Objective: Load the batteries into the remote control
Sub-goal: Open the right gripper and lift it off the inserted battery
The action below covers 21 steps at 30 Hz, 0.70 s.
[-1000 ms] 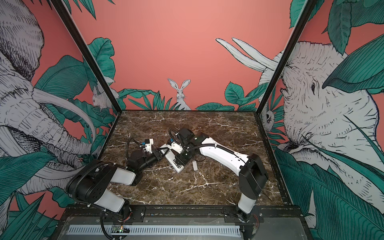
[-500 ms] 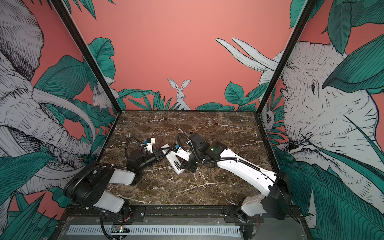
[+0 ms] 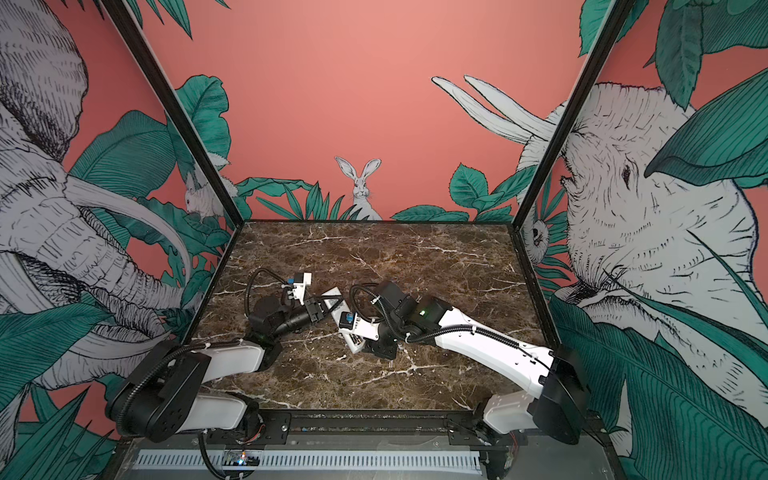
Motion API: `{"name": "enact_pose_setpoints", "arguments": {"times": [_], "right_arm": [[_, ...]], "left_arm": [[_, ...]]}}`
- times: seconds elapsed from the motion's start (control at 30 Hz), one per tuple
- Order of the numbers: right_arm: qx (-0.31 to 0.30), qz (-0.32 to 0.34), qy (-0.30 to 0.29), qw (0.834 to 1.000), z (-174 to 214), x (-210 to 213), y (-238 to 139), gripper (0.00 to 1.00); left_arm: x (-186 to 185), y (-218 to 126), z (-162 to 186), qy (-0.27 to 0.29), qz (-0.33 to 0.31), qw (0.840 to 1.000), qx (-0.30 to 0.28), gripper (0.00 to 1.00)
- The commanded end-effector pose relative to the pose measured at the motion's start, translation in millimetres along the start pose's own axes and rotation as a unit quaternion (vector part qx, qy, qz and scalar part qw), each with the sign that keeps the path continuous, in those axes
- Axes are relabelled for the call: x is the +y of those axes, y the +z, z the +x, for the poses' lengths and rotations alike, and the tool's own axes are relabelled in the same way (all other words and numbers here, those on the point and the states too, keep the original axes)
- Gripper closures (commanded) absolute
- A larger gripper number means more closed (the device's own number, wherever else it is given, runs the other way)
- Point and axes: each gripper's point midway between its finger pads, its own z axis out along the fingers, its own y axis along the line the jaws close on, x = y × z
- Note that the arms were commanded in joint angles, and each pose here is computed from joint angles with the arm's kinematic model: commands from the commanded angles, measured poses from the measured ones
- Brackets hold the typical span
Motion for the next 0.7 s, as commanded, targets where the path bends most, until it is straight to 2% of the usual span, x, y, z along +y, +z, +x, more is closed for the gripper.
{"name": "enact_pose_setpoints", "arguments": {"times": [0.0,0.67], "right_arm": [[-0.03,0.004,-0.042,0.999,-13.7,2.4,-6.2,0.66],[0.02,0.022,-0.097,0.995,-6.2,-2.5,5.0,0.7]], "left_arm": [[-19.3,0.3,-5.9,0.019,0.022,1.0,0.006,1.0],[-21.2,4.3,-5.1,-0.003,0.028,0.999,0.02,1.0]]}}
